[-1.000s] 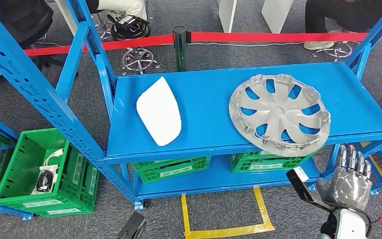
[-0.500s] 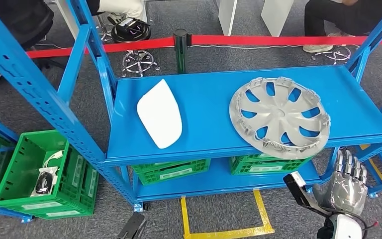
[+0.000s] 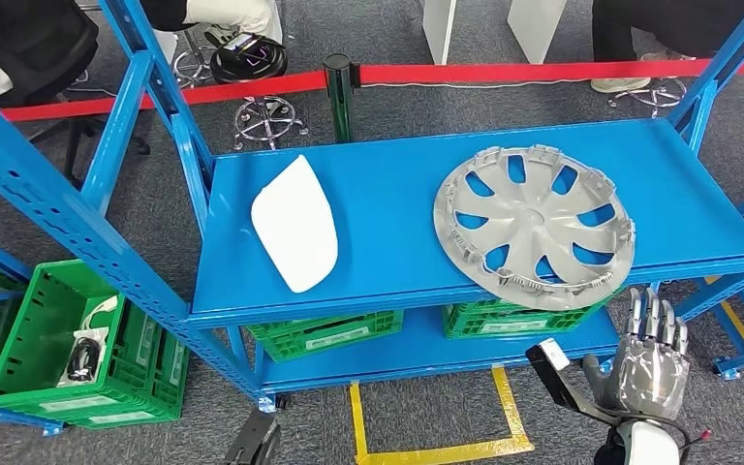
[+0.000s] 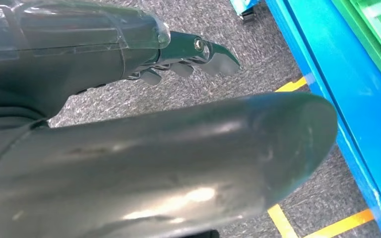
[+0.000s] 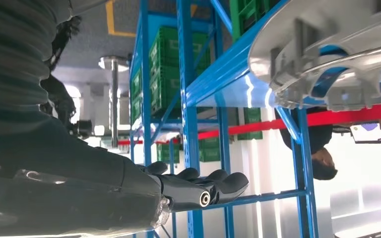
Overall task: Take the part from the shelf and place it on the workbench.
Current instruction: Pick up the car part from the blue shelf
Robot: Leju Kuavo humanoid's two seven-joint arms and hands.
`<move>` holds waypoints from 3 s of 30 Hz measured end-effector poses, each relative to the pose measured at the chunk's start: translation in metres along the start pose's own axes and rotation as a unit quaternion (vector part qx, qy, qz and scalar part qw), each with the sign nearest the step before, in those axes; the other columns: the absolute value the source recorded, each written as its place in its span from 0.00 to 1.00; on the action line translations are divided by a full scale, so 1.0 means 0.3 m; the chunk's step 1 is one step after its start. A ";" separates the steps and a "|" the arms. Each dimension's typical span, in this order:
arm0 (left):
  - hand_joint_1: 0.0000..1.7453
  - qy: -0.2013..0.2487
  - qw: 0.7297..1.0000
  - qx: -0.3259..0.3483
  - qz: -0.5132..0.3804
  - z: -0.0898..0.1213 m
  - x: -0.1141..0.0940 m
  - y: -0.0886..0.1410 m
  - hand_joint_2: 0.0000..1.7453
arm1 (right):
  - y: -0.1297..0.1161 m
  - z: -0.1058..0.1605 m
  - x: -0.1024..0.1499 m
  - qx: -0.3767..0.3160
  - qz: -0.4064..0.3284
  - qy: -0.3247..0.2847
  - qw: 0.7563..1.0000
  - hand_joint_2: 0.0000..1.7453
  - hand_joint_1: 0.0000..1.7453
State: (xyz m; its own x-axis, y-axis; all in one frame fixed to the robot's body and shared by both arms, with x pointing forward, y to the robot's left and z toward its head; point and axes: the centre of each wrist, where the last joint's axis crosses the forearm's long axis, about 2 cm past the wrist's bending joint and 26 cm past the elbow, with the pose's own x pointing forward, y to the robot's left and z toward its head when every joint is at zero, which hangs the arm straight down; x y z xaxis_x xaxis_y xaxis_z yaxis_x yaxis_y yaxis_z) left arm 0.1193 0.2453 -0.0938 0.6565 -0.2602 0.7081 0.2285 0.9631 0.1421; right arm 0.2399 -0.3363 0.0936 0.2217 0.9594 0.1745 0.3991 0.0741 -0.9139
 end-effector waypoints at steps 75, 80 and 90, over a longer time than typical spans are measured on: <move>0.00 0.016 0.999 -0.027 0.008 0.005 0.007 -0.048 0.00 | -0.065 -0.153 -0.346 0.178 0.182 0.017 0.967 1.00 0.00; 0.00 0.020 1.000 -0.023 0.006 0.012 -0.007 -0.047 0.00 | -0.054 -0.112 -0.381 0.186 0.188 0.020 0.964 1.00 0.00; 0.00 0.024 0.999 -0.032 -0.005 0.010 0.000 -0.055 0.00 | -0.086 -0.189 -0.303 0.145 0.229 -0.032 0.962 1.00 0.00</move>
State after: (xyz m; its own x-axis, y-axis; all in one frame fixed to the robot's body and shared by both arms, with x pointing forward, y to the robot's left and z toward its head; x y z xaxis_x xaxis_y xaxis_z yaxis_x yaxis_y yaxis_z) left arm 0.1132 0.2295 -0.0940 0.6873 -0.2745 0.6725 0.2800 0.9544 0.1034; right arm 0.2599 -0.4408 0.1220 0.2563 0.9233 -0.2860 0.0057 -0.2973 -0.9548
